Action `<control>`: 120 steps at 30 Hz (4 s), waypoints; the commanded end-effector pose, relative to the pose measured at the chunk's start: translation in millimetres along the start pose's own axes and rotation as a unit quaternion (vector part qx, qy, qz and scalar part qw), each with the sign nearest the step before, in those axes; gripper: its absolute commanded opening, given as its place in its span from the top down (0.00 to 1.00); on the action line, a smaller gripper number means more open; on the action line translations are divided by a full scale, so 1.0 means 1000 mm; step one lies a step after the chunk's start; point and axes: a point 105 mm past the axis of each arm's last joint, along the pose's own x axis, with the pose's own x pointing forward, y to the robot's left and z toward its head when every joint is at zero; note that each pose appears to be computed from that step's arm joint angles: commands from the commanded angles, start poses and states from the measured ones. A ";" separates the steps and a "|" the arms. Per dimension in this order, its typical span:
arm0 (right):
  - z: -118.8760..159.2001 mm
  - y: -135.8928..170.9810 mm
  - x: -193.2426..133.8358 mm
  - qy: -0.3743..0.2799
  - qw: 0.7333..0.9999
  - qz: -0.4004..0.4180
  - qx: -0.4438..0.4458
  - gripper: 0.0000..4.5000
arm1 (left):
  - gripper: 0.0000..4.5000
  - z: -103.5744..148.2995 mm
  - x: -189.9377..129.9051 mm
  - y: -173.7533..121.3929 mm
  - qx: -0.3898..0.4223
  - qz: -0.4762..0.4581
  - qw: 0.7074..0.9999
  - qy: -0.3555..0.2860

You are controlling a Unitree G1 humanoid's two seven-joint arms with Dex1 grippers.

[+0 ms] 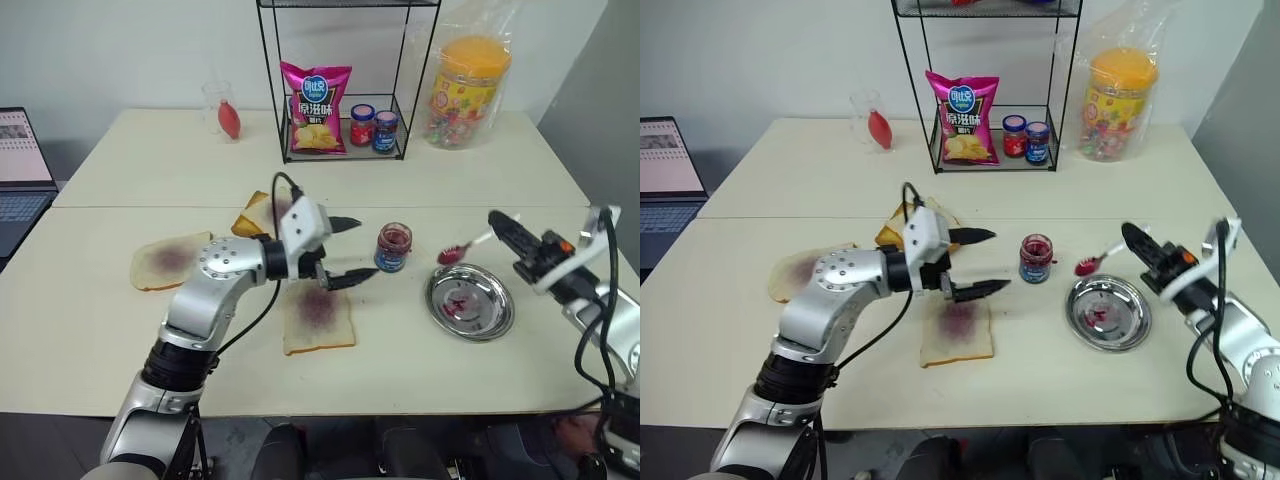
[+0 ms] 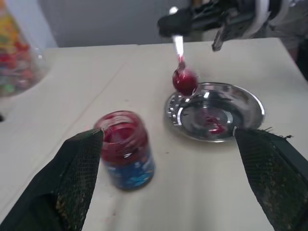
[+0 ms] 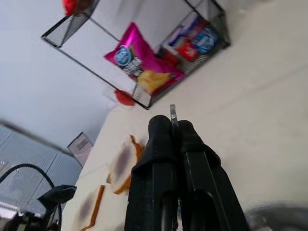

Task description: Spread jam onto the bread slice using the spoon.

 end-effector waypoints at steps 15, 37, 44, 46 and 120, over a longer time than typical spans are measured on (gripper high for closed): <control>-0.006 0.036 0.064 0.059 0.976 0.047 -0.204 0.99 | 0.00 0.000 -0.016 0.010 -0.006 0.078 0.997 -0.011; -0.058 0.023 0.082 0.105 0.902 0.081 -0.411 0.99 | 0.00 0.001 -0.016 0.007 -0.002 0.076 0.997 -0.009; -0.061 0.012 0.084 0.113 0.907 0.048 -0.403 0.99 | 0.00 0.002 -0.015 0.007 0.001 0.073 0.997 -0.009; -0.061 0.012 0.085 0.114 0.916 0.043 -0.383 0.99 | 0.00 0.003 -0.014 0.006 0.001 0.069 0.998 -0.010; -0.028 0.012 0.075 0.037 0.994 -0.044 -0.090 0.99 | 0.00 0.004 -0.010 0.009 0.014 0.060 0.998 -0.011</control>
